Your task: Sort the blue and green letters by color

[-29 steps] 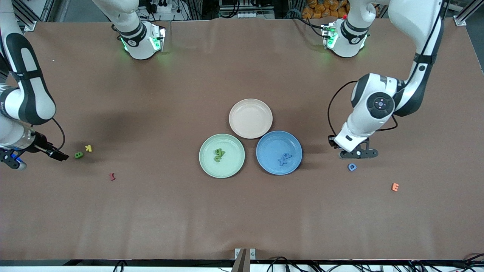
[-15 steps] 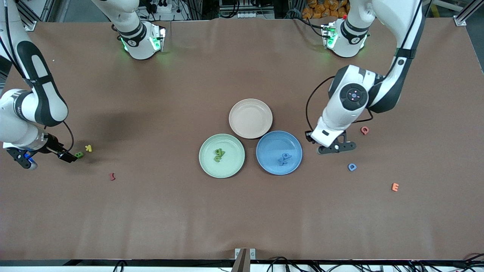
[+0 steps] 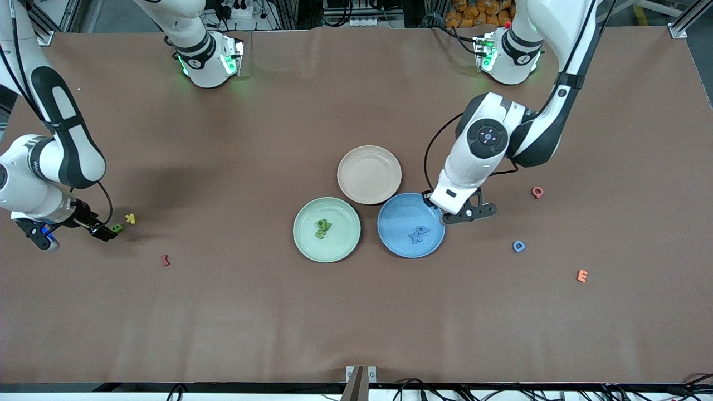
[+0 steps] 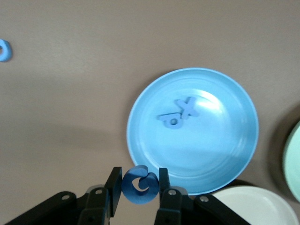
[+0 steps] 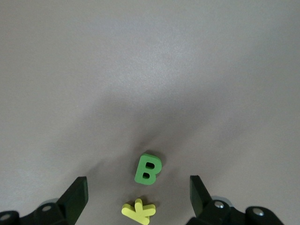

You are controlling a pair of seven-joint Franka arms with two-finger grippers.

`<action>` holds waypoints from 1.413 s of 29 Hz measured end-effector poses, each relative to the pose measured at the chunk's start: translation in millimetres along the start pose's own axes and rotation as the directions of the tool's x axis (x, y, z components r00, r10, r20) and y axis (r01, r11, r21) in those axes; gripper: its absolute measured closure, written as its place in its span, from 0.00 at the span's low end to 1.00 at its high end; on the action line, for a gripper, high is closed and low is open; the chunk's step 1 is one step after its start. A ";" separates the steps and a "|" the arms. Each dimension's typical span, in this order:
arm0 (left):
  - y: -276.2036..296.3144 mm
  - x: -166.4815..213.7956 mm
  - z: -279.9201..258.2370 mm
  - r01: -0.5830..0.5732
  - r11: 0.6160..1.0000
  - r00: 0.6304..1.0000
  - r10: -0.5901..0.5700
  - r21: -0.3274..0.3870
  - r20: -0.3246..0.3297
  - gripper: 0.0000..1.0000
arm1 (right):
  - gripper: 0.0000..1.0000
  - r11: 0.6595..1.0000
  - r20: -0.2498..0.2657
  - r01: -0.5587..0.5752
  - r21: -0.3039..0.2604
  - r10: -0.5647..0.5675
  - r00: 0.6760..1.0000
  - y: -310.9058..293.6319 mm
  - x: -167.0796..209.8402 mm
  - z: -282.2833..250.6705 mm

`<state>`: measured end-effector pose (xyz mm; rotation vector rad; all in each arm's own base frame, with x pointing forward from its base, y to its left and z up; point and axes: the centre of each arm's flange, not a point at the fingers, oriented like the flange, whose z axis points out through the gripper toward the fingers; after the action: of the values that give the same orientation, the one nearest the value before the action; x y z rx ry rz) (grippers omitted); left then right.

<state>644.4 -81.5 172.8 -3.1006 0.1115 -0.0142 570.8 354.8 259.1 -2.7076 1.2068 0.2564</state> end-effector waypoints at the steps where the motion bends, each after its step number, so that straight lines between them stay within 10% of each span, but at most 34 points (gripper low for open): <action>1: 0.0 -0.2 -0.1 0.000 1.000 1.000 0.000 0.000 0.000 0.19 | 0.73 1.000 0.000 0.000 0.007 0.000 1.000 -1.0 -1.1 1.3; 10: 0.1 -1.3 -1.2 0.000 1.000 1.000 0.000 0.000 0.000 0.27 | 0.70 0.999 -0.001 -0.003 0.033 0.003 1.000 -5.0 -2.1 4.2; 19: 1.6 -0.8 -3.4 -0.002 1.000 1.000 0.002 -0.002 -0.006 0.39 | 0.20 0.999 -0.003 -0.005 0.041 0.005 1.000 -7.6 -0.3 1.4; 20: 2.0 -0.8 -3.8 -0.002 1.000 1.000 0.002 -0.003 -0.008 0.43 | 0.01 0.999 -0.004 -0.007 0.041 0.007 1.000 -7.6 0.9 1.4; 41: 3.1 -0.5 -5.8 0.004 1.000 1.000 -0.005 -0.006 -0.013 0.63 | 0.00 0.993 -0.042 0.001 0.119 0.004 0.999 -19.2 12.2 -48.3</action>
<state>643.6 -84.8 178.5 -3.1067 0.1052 -0.0339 597.5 348.1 304.8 -2.6219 1.1953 0.1238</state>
